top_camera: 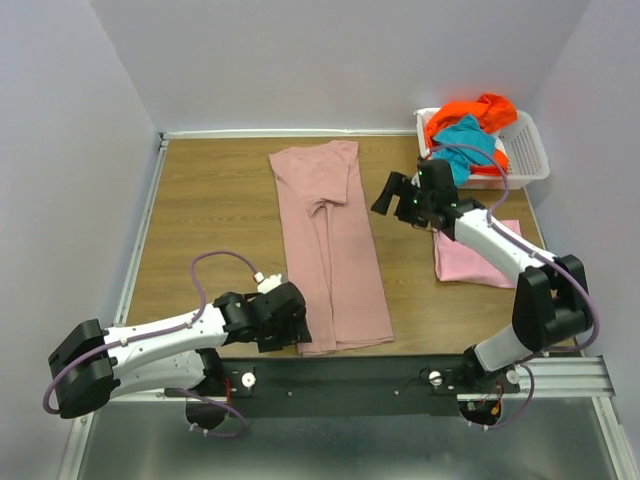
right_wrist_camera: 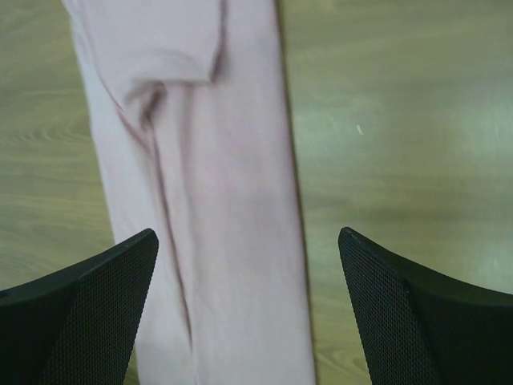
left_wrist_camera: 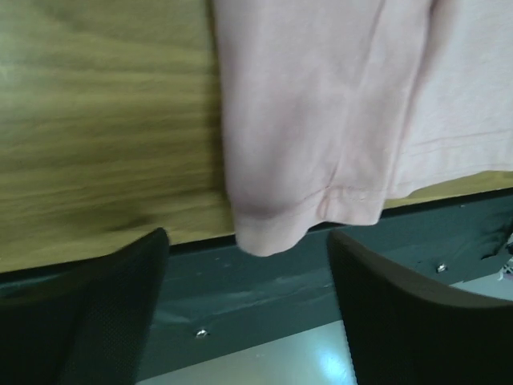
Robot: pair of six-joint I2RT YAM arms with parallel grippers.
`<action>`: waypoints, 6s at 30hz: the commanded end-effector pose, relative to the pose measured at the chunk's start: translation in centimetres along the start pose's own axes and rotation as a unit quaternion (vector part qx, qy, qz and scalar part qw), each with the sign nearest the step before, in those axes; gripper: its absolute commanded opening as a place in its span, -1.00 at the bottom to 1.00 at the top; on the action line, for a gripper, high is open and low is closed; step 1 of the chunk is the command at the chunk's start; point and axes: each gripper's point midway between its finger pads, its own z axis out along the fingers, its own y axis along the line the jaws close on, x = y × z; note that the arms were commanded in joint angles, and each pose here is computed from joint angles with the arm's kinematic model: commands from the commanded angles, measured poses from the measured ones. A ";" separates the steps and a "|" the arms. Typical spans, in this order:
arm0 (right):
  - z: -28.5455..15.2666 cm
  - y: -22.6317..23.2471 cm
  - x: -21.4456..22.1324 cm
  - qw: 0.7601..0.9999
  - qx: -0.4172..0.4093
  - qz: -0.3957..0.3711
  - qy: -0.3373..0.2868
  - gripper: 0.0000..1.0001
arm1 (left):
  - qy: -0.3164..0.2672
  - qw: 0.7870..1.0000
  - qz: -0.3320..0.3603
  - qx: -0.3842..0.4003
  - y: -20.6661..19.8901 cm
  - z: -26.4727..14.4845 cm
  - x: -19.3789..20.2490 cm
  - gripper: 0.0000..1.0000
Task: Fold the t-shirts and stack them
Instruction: Fold the tshirt
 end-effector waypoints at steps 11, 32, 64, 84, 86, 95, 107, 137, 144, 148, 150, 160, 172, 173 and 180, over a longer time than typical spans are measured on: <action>-6.0 -3.5 12.4 0.993 -0.014 0.053 0.109 1.00 | 0.060 0.998 -0.011 0.003 1.2 1.6 3.1 -0.09; -13.8 -5.5 28.7 0.955 0.022 0.016 0.297 0.58 | 0.045 0.998 0.027 0.026 -0.7 2.1 2.2 -1.00; -8.0 0.6 16.0 0.996 0.018 -0.050 0.074 -0.99 | -0.152 0.987 -0.022 0.038 -6.6 -0.3 -8.4 -1.00; -1.2 5.7 5.0 0.992 0.073 -0.091 -0.037 -0.99 | -0.280 0.958 -0.055 -0.004 -6.4 -3.0 -22.9 -1.00; -0.4 5.6 4.6 0.993 0.075 -0.088 -0.033 -0.99 | -0.289 0.955 -0.060 -0.012 -6.1 -3.1 -24.1 -1.00; 2.4 3.9 2.7 0.991 0.098 -0.083 -0.028 -0.99 | -0.303 0.949 -0.060 -0.056 -4.3 -1.5 -28.1 -1.00; 6.5 1.5 2.4 0.990 0.112 -0.080 0.006 -0.98 | -0.285 0.952 -0.064 -0.096 -2.5 1.9 -30.4 -1.00; 4.3 2.8 6.0 0.992 0.008 -0.088 0.086 1.00 | -0.265 0.956 -0.081 -0.099 -0.1 1.0 -29.0 0.97; 1.1 -1.6 11.4 0.990 0.049 -0.052 0.120 1.00 | -0.215 0.975 -0.051 -0.030 -0.2 2.1 -23.0 0.97; 0.7 -3.1 13.7 0.988 0.065 -0.032 0.139 0.97 | -0.188 0.981 -0.042 0.000 -0.6 3.2 -20.5 0.97; 0.7 -3.9 14.4 0.986 0.076 -0.023 0.144 0.90 | -0.177 0.984 -0.036 0.008 -0.6 3.9 -19.7 0.97; 2.1 -4.2 15.9 0.984 0.073 -0.009 0.165 0.27 | -0.139 0.990 -0.029 -0.005 0.3 7.0 -18.4 0.08; 1.7 -4.0 16.9 0.983 0.059 0.001 0.176 -0.92 | -0.104 0.994 -0.020 -0.015 0.7 8.6 -16.7 -1.00; 1.2 -4.0 16.9 0.983 0.056 0.003 0.173 -0.92 | -0.100 0.995 -0.014 -0.011 0.3 8.5 -16.0 -1.00; -4.8 -3.3 19.9 0.981 -0.008 0.032 0.193 -0.98 | -0.064 0.997 0.025 0.021 -1.7 6.0 -9.4 -1.00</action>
